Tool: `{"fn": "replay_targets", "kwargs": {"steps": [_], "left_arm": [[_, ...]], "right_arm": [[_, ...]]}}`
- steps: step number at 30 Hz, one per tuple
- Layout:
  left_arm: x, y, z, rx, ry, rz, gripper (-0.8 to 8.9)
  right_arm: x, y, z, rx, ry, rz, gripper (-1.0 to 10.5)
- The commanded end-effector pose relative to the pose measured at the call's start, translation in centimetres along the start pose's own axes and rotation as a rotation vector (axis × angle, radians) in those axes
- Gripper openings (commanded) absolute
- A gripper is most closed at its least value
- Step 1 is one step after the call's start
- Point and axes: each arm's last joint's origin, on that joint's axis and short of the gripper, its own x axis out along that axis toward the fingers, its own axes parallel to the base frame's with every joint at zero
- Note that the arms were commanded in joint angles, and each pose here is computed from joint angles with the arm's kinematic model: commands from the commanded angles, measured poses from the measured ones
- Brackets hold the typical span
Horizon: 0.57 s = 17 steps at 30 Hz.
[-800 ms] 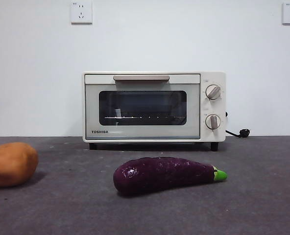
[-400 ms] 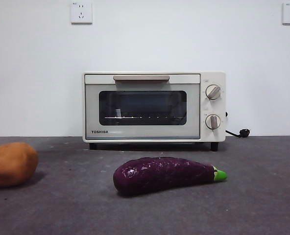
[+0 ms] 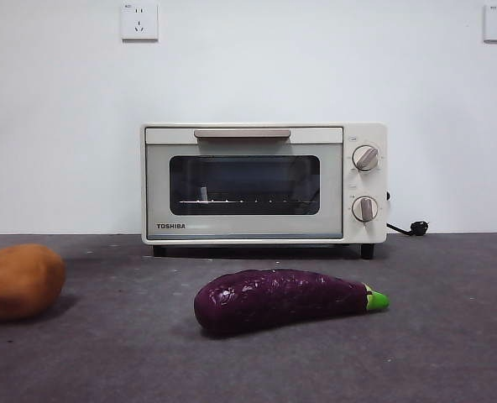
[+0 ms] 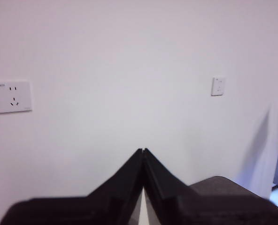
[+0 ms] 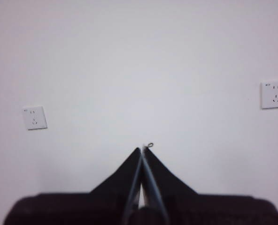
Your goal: Take the eggplant from the table,put the eggplant in the oven
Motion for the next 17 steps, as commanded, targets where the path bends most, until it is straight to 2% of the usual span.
{"fn": "replay_targets", "kwargs": {"steps": [1, 11, 17], "left_arm": [[0.2, 0.0, -0.1, -0.009, 0.011, -0.018, -0.06], [1.0, 0.1, -0.6, -0.026, 0.043, -0.031, -0.06], [1.7, 0.3, -0.9, -0.028, 0.059, -0.044, -0.06]], "right_arm": [[0.0, 0.1, 0.1, -0.003, 0.000, 0.015, -0.1], [0.0, 0.2, 0.0, 0.000, 0.021, 0.051, 0.2], [0.1, 0.3, -0.1, 0.010, 0.032, 0.122, 3.6]]}}
